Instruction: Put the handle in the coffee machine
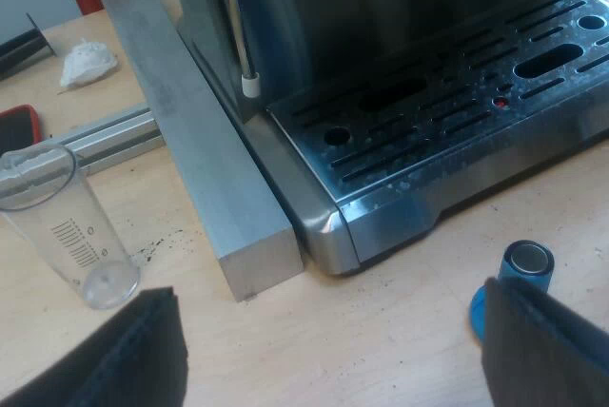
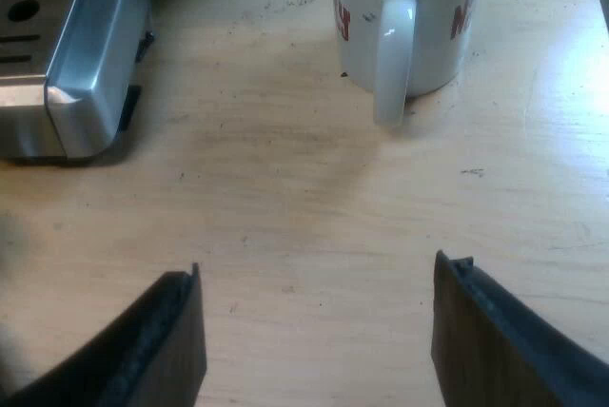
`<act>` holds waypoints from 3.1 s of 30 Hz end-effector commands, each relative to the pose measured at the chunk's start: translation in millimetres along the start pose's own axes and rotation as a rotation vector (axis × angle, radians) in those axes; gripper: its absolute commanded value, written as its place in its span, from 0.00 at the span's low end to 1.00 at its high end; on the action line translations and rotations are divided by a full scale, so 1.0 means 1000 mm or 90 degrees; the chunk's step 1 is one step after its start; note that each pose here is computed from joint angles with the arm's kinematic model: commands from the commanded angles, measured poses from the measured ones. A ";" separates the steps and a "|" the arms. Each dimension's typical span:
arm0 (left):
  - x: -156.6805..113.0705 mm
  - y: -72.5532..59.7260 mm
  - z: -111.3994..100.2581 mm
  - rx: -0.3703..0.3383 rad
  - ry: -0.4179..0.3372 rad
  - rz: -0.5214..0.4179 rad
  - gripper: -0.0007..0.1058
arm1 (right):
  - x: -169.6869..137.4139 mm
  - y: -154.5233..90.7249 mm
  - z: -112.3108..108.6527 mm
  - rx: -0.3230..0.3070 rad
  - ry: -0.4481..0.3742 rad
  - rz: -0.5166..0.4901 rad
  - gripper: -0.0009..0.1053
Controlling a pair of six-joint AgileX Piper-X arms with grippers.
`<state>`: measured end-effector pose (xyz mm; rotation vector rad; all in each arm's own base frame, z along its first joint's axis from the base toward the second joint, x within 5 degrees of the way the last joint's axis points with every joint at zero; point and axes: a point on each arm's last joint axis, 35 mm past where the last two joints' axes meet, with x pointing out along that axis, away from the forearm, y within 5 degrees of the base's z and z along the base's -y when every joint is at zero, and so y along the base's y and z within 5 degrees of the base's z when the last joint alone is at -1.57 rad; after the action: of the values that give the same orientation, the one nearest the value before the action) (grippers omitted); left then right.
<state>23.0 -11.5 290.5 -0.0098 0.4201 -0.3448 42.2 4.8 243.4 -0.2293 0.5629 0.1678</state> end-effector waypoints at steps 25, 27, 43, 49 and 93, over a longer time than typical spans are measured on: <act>0.000 -0.004 0.046 -0.032 0.048 -0.123 0.72 | -0.032 -0.012 0.050 -0.091 0.187 0.028 0.52; 0.003 -0.004 0.050 -0.034 0.055 -0.145 0.72 | -0.032 -0.012 0.058 -0.092 0.203 0.059 0.52; 0.041 0.003 0.070 0.003 0.134 -0.269 0.72 | 0.002 0.013 0.108 -0.197 0.315 0.254 0.52; 0.053 -0.013 0.068 0.057 0.186 -0.378 0.72 | 0.009 0.027 0.113 -0.207 0.307 0.232 0.52; 0.130 -0.061 0.035 0.164 0.294 -0.472 0.78 | 0.088 0.080 0.087 -0.246 0.396 0.151 0.52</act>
<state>127.8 -112.6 274.8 0.1771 0.8349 -1.1439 143.1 112.2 255.1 -0.5964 1.1789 0.4448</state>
